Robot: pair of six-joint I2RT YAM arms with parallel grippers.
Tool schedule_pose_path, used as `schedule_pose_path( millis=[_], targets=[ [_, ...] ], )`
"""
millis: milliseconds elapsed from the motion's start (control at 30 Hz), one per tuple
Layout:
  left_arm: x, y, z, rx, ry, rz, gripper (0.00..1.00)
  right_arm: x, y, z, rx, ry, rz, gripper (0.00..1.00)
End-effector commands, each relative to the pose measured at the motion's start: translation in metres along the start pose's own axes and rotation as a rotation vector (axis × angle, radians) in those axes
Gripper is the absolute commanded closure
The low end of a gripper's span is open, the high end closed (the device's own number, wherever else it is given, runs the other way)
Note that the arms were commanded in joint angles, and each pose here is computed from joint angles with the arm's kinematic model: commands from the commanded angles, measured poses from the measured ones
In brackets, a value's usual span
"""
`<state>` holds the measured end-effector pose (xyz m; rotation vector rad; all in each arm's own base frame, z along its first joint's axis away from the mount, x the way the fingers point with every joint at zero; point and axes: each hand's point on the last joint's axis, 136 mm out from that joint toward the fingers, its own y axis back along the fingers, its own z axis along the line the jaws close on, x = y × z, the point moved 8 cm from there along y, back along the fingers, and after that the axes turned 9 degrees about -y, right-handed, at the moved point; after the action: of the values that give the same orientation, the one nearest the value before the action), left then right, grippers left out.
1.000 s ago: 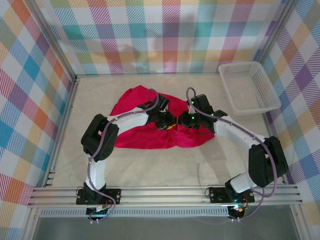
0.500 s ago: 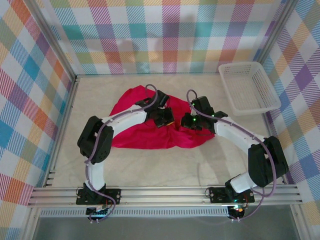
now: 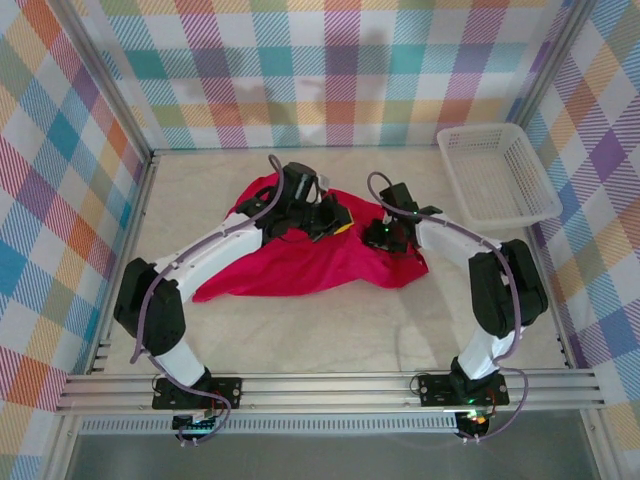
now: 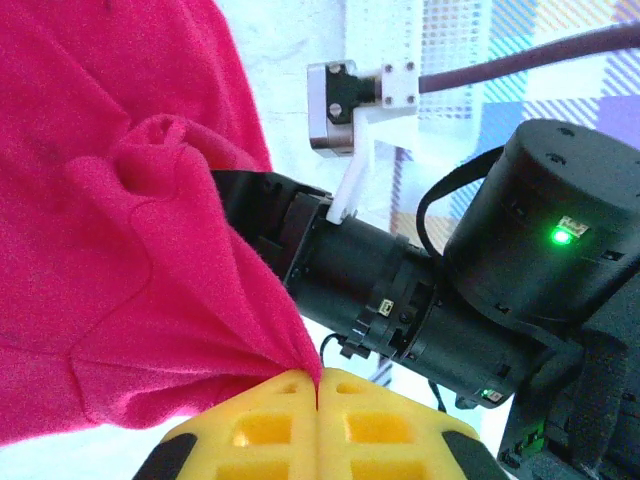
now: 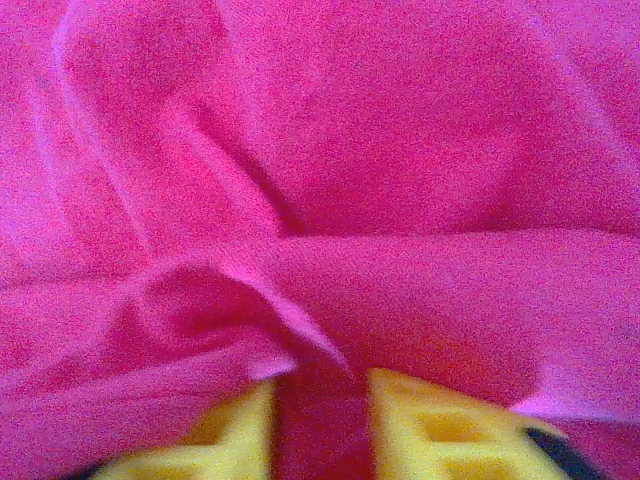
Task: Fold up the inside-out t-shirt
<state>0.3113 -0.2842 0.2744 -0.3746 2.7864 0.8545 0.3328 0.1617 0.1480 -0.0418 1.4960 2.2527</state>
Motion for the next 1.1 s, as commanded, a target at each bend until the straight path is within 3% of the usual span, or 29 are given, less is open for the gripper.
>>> schedule_pose_path(
  millis=[0, 133, 233, 367, 500, 633, 800, 1067],
  targets=[
    [-0.003, -0.007, 0.006, 0.125, 0.056, 0.024, 1.0, 0.003, 0.035, 0.002, -0.042, 0.035, -0.026, 0.57],
    [-0.002, -0.029, 0.027, 0.141, 0.109, 0.035, 1.0, 0.02, 0.062, 0.007, -0.198, 0.073, -0.027, 0.49],
    [-0.002, -0.035, 0.036, 0.092, 0.109, 0.032, 1.0, 0.033, 0.069, 0.015, -0.405, 0.084, -0.011, 0.57],
    [-0.003, -0.029, 0.039, 0.023, 0.086, 0.017, 1.0, 0.036, 0.045, 0.016, -0.463, 0.042, 0.033, 0.74],
    [-0.002, -0.02, 0.046, -0.022, 0.086, -0.002, 1.0, 0.046, 0.012, 0.018, -0.441, 0.033, 0.093, 0.79],
    [-0.004, -0.006, 0.068, -0.071, 0.12, -0.049, 1.0, 0.083, -0.019, 0.023, -0.384, 0.067, 0.19, 0.82],
    [-0.003, 0.016, 0.104, -0.143, 0.177, -0.094, 1.0, 0.107, -0.031, -0.006, -0.229, 0.059, 0.176, 0.84],
    [0.008, 0.032, 0.143, -0.21, 0.233, -0.104, 1.0, 0.105, -0.015, -0.033, -0.001, 0.125, 0.085, 0.68]
  ],
)
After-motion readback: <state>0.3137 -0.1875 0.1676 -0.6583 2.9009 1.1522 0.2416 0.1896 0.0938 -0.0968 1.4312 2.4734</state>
